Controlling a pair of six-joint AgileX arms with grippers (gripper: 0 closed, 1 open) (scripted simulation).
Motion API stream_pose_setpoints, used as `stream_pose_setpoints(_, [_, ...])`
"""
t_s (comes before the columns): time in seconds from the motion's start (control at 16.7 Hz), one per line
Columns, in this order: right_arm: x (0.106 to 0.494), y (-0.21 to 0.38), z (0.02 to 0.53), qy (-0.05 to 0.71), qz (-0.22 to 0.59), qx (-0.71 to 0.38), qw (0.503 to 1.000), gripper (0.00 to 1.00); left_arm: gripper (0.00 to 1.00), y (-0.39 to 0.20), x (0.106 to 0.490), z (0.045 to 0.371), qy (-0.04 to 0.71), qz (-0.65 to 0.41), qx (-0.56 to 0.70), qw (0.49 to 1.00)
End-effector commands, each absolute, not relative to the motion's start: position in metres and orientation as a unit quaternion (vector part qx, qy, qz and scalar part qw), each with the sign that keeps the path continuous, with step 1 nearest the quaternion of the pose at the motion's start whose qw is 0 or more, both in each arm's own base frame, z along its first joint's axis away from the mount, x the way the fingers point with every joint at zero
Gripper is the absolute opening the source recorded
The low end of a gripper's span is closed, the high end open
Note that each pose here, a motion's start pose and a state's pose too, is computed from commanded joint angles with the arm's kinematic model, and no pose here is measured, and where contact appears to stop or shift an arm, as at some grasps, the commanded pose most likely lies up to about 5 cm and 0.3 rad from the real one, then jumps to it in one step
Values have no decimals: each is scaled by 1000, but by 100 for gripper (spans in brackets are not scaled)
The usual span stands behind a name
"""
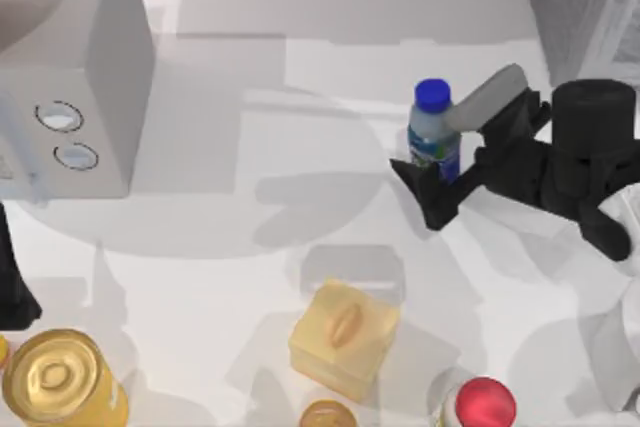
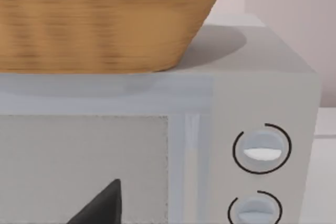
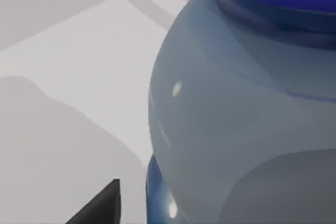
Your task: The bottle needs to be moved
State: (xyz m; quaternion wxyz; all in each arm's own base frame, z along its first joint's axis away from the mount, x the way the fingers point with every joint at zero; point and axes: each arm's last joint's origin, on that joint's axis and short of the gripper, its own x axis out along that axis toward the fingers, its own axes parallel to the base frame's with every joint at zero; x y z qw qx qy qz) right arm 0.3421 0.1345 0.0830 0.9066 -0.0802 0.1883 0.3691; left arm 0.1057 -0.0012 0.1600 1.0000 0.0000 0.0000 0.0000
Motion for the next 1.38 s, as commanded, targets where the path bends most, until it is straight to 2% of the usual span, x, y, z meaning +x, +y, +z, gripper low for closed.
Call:
stream_pose_setpoints(0.12, [342, 135, 83, 188, 369, -80, 907, 100, 100, -1, 106, 160, 0, 0, 0, 1000])
stream_pose_setpoints(0.9, [342, 135, 83, 188, 369, -80, 907, 2, 100, -1, 106, 160, 0, 0, 0, 1000])
stream_pose_setpoints(1.38, [342, 135, 83, 188, 369, -80, 907, 0, 100, -1, 106, 160, 0, 0, 0, 1000])
